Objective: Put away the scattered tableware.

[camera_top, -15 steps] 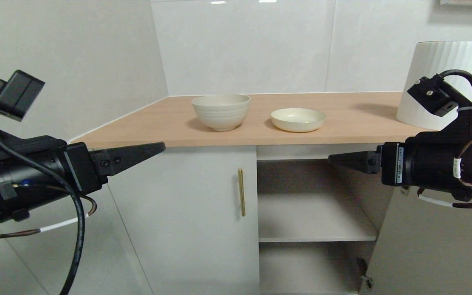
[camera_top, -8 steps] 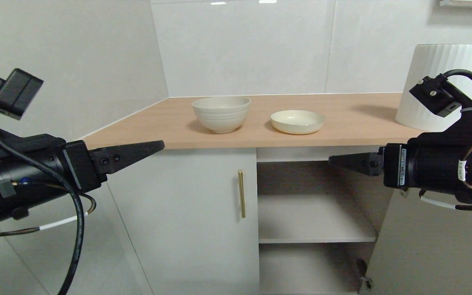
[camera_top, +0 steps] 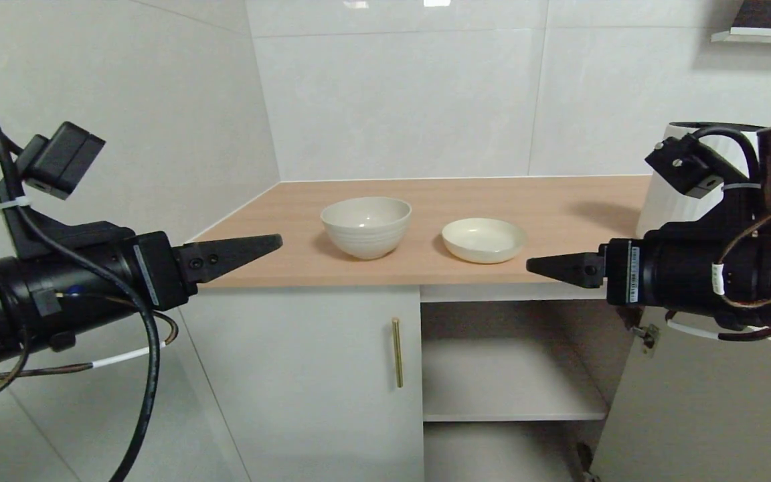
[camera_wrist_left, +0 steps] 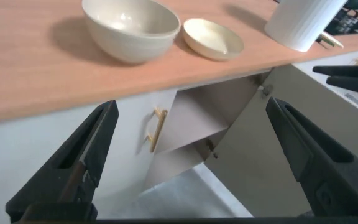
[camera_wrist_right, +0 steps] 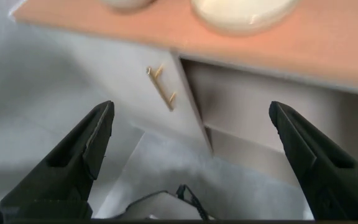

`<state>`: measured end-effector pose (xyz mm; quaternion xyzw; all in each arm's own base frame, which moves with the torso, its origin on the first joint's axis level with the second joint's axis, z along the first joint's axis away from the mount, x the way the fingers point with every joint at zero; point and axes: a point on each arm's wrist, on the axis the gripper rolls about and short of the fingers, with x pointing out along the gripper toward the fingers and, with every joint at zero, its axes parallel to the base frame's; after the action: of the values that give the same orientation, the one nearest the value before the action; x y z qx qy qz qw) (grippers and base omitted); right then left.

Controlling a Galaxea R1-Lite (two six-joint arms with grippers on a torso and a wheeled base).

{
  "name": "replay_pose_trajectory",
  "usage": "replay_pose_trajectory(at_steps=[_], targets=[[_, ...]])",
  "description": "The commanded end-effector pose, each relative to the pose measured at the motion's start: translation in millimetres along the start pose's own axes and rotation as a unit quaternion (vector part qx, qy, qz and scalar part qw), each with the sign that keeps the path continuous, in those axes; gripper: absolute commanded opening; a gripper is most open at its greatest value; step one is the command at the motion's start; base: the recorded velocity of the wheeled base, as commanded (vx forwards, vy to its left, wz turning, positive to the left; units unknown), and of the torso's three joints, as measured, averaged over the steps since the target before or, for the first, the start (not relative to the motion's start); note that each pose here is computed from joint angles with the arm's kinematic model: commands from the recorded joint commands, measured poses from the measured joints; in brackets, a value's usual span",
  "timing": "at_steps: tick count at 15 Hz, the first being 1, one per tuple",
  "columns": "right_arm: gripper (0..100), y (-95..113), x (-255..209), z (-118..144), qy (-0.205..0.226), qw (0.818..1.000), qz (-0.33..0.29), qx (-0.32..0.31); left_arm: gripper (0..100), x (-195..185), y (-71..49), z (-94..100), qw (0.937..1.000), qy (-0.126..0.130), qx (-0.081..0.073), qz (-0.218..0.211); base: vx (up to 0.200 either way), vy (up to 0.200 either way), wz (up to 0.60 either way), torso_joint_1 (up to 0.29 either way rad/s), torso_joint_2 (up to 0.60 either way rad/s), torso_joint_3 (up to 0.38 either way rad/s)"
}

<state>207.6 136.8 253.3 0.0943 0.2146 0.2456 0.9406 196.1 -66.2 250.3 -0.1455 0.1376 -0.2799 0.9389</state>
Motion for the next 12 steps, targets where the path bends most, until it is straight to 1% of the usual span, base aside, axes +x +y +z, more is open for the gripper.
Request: replay_pose_trajectory(at_steps=[1,5,6,7,8,9,10,12], targets=[[100,-5.5,14.8,-5.2,0.015,1.0,-0.011,0.002,100,11.0,4.8,-4.2,0.9998,0.017,-0.005,0.003,0.0,0.0,0.0,0.188,-0.47,-0.286],[100,-7.9,22.2,-8.9,0.025,1.0,-0.017,0.003,100,22.7,9.6,-6.6,0.9994,0.031,-0.011,0.011,0.0,0.0,0.0,0.189,-0.48,-0.284],[100,-10.6,25.5,-9.1,0.027,0.999,-0.022,0.006,100,28.4,11.3,-5.5,0.9992,0.034,-0.018,0.012,0.0,0.0,0.0,0.203,-0.5,-0.295],[100,-11.6,29.0,-9.4,0.025,0.999,-0.023,0.006,100,32.1,12.1,-4.4,0.9989,0.035,-0.028,0.013,0.0,0.0,0.0,0.212,-0.5,-0.281],[100,-13.0,35.0,-8.0,0.013,1.0,-0.023,0.007,100,45.2,15.9,-0.9,0.9981,0.039,-0.047,0.015,0.0,0.0,0.0,0.119,-0.3,-0.168],[100,-18.3,41.5,-8.3,0.004,1.0,-0.027,0.011,100,58.3,23.7,1.6,0.9965,0.042,-0.068,0.025,0.0,0.0,0.0,0.071,-0.17,-0.095],[100,-22.0,50.9,-8.2,-0.004,0.999,-0.034,0.01,100,69.3,29.2,4.2,0.9947,0.049,-0.085,0.032,0.0,0.0,0.0,0.036,-0.09,-0.046],[100,-29.8,68.9,-7.5,-0.004,0.999,-0.049,0.014,100,90.4,37.0,5.6,0.9894,0.09,-0.102,0.05,0.0,0.0,0.0,0.016,-0.03,-0.016]])
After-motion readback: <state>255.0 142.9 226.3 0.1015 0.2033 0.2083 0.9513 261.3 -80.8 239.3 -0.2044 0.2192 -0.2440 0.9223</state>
